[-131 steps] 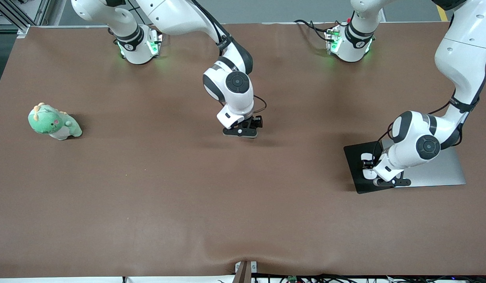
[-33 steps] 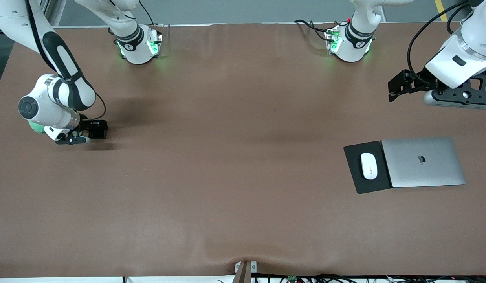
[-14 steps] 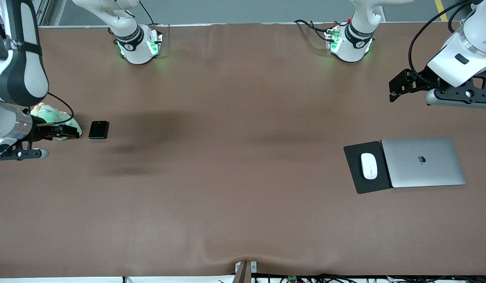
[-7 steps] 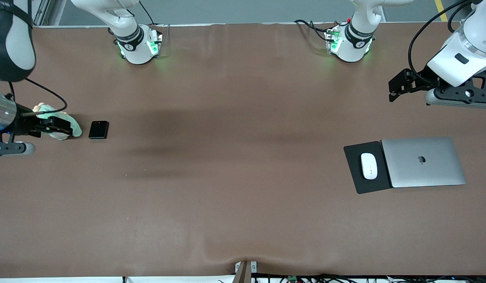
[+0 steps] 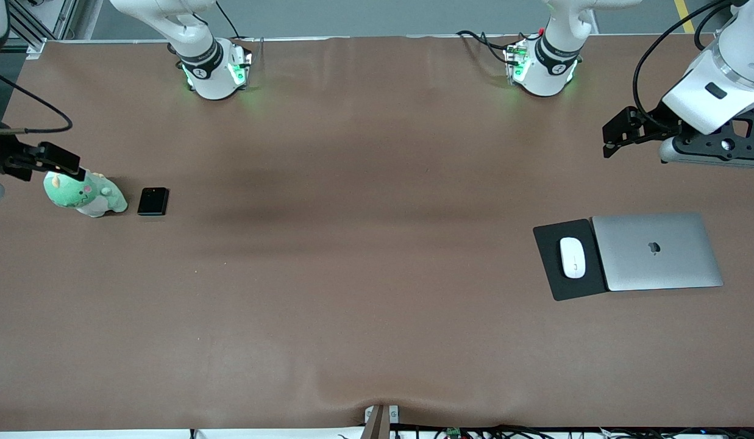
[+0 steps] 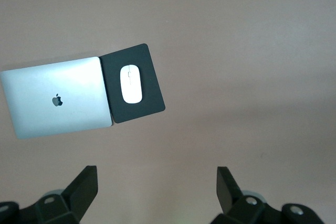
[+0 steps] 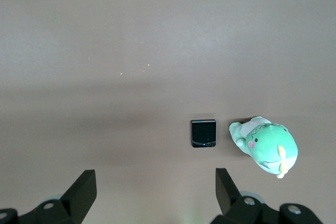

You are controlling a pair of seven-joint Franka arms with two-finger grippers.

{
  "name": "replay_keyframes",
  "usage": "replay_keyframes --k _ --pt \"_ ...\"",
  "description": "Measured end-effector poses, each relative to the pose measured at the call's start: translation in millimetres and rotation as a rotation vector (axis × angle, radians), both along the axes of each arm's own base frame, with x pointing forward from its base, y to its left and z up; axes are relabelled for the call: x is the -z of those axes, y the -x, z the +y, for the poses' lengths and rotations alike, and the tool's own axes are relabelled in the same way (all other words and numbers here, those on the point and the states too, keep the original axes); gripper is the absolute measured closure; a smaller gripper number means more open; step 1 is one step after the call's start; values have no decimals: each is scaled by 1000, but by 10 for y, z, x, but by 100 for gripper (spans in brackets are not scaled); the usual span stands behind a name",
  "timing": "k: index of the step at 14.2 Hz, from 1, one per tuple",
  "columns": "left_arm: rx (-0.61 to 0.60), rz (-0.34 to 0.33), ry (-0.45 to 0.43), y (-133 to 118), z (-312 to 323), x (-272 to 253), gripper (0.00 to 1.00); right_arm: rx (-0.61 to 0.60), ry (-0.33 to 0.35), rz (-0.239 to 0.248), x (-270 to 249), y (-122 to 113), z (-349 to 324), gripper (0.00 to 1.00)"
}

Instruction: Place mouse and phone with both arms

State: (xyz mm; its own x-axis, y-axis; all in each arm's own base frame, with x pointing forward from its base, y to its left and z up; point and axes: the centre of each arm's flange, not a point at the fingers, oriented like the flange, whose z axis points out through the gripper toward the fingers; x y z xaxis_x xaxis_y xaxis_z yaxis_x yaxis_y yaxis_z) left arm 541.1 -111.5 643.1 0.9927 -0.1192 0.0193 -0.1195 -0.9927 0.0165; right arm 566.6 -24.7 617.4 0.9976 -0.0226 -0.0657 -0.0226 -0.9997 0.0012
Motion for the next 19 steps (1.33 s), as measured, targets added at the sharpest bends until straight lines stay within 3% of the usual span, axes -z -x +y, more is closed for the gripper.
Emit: replay_keyframes --k 19 --pt "-57 -17 0 10 312 -104 0 3 2 -5 30 -7 -12 0"
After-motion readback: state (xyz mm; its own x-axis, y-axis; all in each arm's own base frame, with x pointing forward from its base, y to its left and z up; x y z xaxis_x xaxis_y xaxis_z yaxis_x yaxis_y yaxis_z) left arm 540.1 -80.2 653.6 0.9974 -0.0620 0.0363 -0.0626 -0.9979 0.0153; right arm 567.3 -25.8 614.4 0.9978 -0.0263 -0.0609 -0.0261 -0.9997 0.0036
